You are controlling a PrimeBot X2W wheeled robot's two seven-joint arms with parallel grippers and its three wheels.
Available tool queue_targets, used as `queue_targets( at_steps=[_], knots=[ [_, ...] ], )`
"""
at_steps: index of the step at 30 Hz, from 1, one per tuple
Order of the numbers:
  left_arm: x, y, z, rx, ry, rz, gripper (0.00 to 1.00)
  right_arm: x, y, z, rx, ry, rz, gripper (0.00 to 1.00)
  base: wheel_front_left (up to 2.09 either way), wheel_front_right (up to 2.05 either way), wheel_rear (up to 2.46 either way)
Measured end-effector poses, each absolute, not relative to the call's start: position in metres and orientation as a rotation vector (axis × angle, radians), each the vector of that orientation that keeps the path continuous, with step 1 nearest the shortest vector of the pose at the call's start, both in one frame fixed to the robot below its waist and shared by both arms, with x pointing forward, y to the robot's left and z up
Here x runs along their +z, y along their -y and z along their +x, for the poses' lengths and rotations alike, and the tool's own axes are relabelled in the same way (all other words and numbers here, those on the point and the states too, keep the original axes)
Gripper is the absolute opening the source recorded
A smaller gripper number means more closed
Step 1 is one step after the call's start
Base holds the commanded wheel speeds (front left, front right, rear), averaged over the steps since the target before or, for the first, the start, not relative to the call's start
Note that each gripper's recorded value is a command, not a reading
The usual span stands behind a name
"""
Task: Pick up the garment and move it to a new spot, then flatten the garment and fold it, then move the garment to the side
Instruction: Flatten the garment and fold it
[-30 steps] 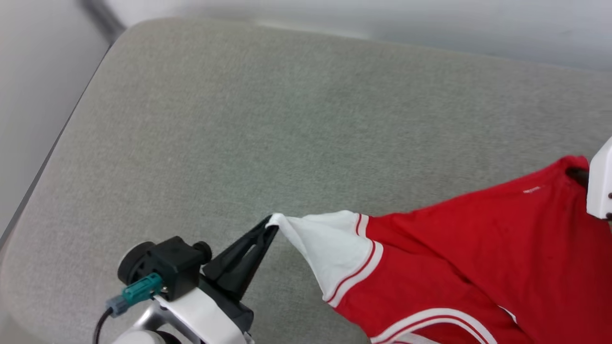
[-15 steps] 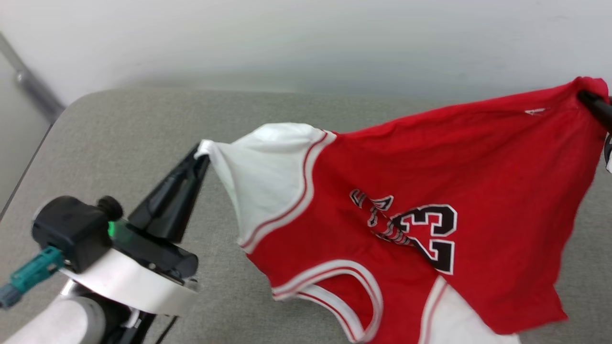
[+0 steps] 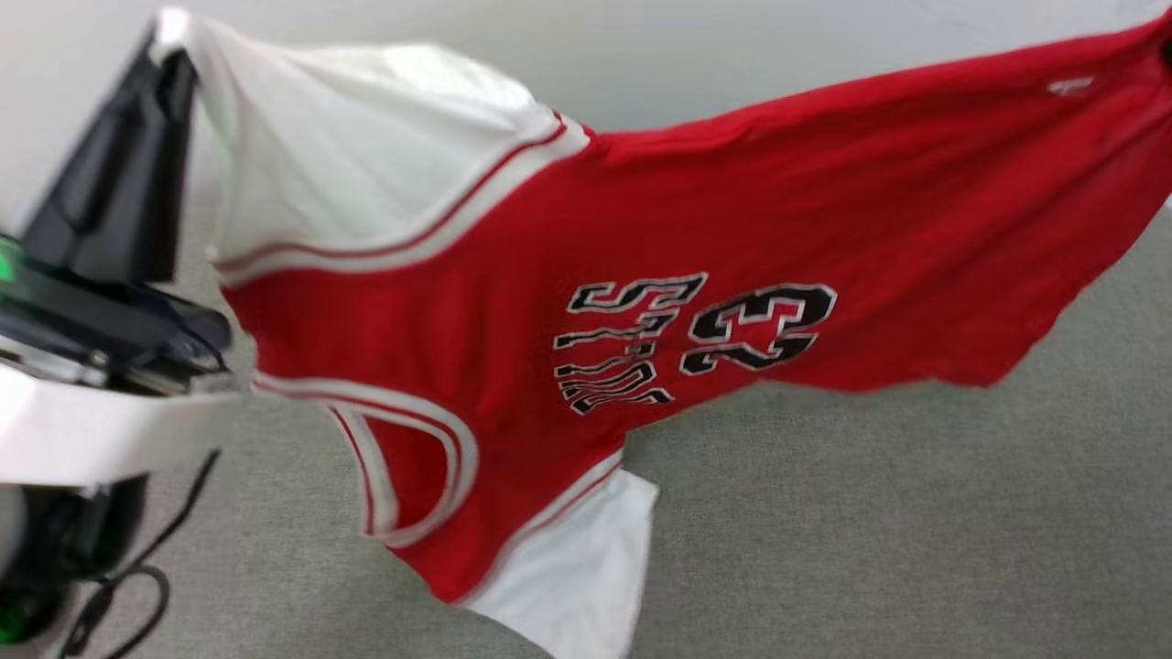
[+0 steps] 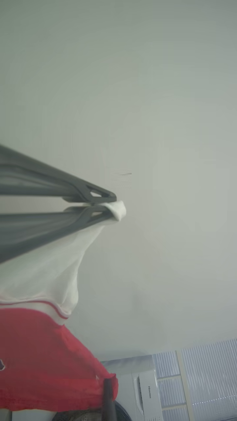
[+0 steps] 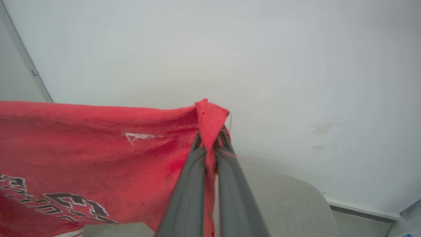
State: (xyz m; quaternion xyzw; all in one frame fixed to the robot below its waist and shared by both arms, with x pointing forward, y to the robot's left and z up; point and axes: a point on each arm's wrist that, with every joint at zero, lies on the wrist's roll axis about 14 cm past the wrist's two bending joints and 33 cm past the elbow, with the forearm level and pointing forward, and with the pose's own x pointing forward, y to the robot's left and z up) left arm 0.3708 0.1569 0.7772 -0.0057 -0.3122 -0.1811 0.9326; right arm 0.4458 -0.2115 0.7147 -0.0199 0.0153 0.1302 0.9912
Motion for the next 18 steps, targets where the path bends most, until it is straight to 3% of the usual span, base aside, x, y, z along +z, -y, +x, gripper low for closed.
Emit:
queue_targets(
  at_steps=[9,18],
  knots=[
    [0.831,-0.159,0.397,-0.372,0.76,0.073,0.0,0.744,0.224,0.457,0.221,0.09,-0.037,0.0,0.0,0.0,0.0],
    [0.853,-0.162,0.461,-0.372,0.776,0.19,0.0,0.745,0.23,0.507,0.201,0.118,-0.044,0.0,0.0,0.0,0.0]
  ],
)
